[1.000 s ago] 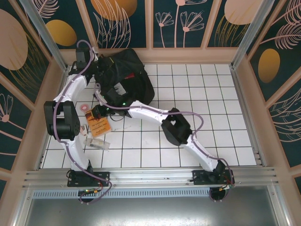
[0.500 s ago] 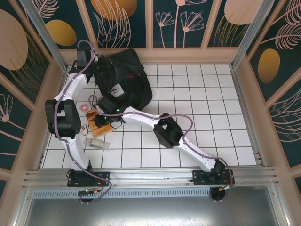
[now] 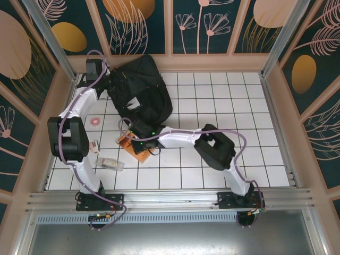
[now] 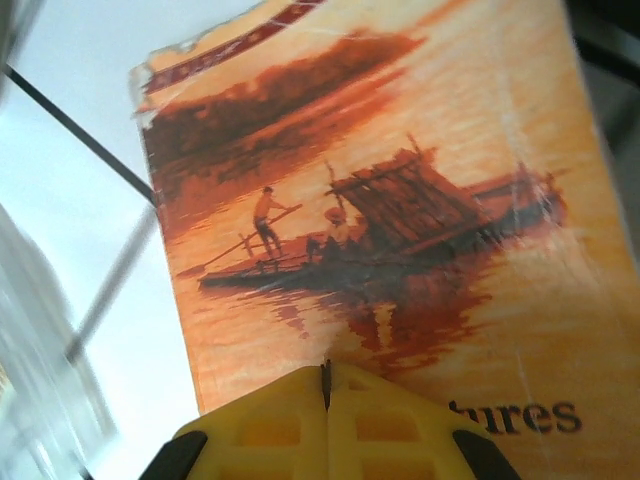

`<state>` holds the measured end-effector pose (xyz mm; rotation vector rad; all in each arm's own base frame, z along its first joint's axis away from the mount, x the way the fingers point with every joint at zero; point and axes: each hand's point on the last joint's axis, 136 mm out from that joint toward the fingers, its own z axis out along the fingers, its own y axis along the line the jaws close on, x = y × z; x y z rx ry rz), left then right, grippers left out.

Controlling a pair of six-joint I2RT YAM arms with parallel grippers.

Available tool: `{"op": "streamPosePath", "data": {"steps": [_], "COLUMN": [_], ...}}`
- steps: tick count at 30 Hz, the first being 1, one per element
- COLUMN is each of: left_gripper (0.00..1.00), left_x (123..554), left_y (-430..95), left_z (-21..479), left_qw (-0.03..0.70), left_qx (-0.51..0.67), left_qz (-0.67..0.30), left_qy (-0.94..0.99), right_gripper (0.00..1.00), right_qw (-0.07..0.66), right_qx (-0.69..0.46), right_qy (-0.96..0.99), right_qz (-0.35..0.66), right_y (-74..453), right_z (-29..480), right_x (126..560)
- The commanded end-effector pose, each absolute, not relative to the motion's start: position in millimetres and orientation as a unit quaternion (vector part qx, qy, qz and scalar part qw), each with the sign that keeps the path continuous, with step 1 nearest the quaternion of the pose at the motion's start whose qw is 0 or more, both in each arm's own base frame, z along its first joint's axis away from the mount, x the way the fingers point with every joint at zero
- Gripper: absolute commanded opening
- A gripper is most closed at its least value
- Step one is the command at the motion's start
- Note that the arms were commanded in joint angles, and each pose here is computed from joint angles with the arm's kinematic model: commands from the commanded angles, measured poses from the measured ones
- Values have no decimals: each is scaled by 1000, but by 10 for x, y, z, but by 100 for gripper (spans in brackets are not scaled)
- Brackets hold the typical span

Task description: Pack books, pencil case, and school supplies into a backpack

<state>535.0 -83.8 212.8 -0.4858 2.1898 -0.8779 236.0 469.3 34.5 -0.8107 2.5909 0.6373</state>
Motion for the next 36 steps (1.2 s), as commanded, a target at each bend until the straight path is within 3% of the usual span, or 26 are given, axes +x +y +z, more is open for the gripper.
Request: {"op": "streamPosePath", "data": {"steps": [1, 13, 17, 22, 28, 36], "left_gripper": [0, 0, 0, 0, 0, 0], "left_x": [5264, 4672, 4428, 4133, 4010, 3763], "left_y": [-790, -1017, -1246, -1502, -1390, -1134], "left_z": [2285, 2248, 2125, 1940, 2123, 2022], "left_qw": [385, 381, 362, 330, 358, 375], "left_qx": [-177, -131, -111, -83, -86, -115], "left_qz": [-318, -237, -250, -272, -258, -213], "left_qy": [848, 884, 891, 900, 893, 895], "right_gripper": [0, 0, 0, 30, 56, 60], "right_qw": [55, 97, 134, 204, 178, 147], "right_qx": [-260, -188, -178, -118, -20, 37], "right_qy": [964, 977, 970, 950, 952, 930], "right_qz": [35, 34, 96, 207, 247, 335], "right_y": [3388, 2460, 2584, 2684, 2314, 2173], "right_z": [-511, -207, 71, 834, 838, 669], "right_x": [2028, 2163, 2256, 2368, 2212, 2090]}}
